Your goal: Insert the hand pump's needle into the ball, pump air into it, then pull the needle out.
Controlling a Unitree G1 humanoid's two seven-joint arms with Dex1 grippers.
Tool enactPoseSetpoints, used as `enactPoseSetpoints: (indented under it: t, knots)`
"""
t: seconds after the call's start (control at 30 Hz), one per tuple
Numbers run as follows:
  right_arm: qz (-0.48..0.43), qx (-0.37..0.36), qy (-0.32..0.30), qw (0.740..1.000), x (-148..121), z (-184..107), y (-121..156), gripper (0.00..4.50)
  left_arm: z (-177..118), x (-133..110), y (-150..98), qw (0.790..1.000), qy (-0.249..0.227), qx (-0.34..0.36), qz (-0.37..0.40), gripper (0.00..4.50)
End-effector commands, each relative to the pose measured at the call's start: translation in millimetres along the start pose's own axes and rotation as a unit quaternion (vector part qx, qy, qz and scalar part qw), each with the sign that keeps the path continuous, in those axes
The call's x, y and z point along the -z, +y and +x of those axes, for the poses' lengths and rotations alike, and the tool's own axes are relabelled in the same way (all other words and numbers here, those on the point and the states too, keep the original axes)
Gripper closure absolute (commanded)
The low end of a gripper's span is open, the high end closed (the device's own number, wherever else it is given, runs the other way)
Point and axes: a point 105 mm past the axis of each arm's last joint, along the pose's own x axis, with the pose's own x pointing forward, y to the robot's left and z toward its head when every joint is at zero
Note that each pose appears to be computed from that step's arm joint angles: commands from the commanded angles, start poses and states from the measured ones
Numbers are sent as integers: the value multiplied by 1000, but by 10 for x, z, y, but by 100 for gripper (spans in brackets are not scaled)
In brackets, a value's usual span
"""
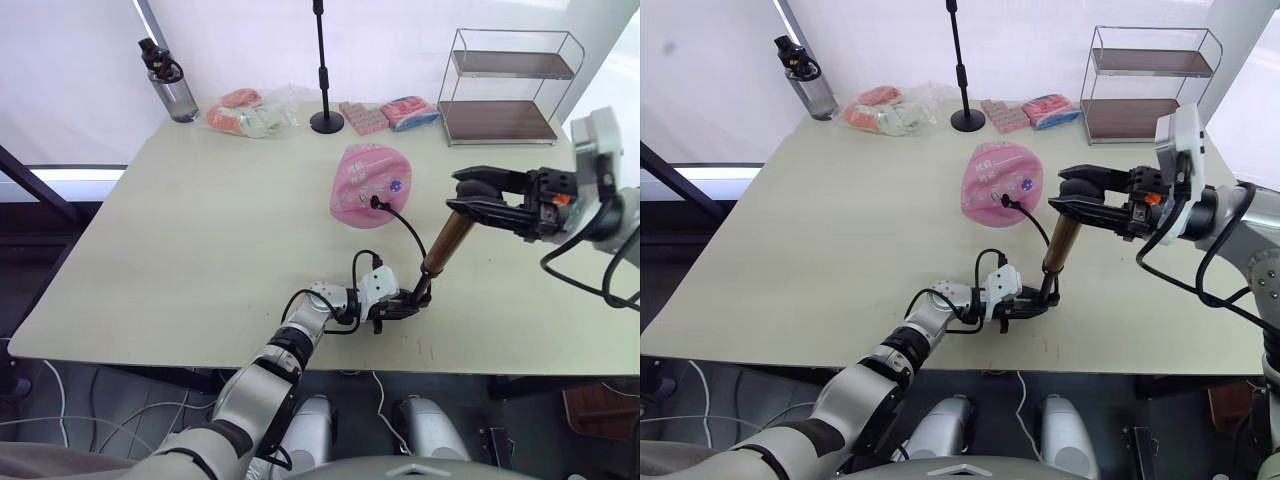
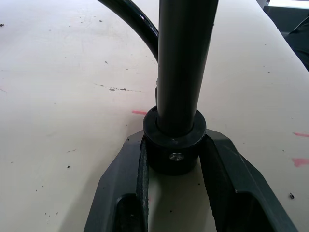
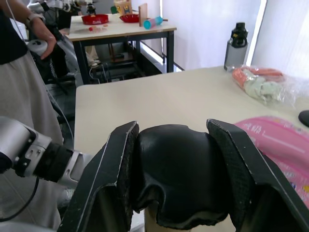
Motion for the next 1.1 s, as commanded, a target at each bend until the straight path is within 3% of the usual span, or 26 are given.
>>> enactPoseSetpoints:
  t: [0.03,0.17,0.27,0.53,0.87,1.1]
  knots:
    - [-43,-2,-40,998,-438,-80,31,270,-116,520,-227,994,84,17,-65,341]
    - [-46,-6,-36,998,-541,-77,38,270,-121,524,-221,994,86,17,-65,341]
    - [-39,1,-28,999,-448,-77,-2,270,-121,526,-225,994,87,18,-64,341]
    - [7,-8,73,997,455,33,109,270,-118,516,-219,994,86,17,-63,341]
    - [44,27,136,989,1335,78,162,270,-128,529,-226,994,87,16,-63,341]
    - [36,31,154,987,1663,80,211,270,-128,524,-225,994,85,17,-65,341]
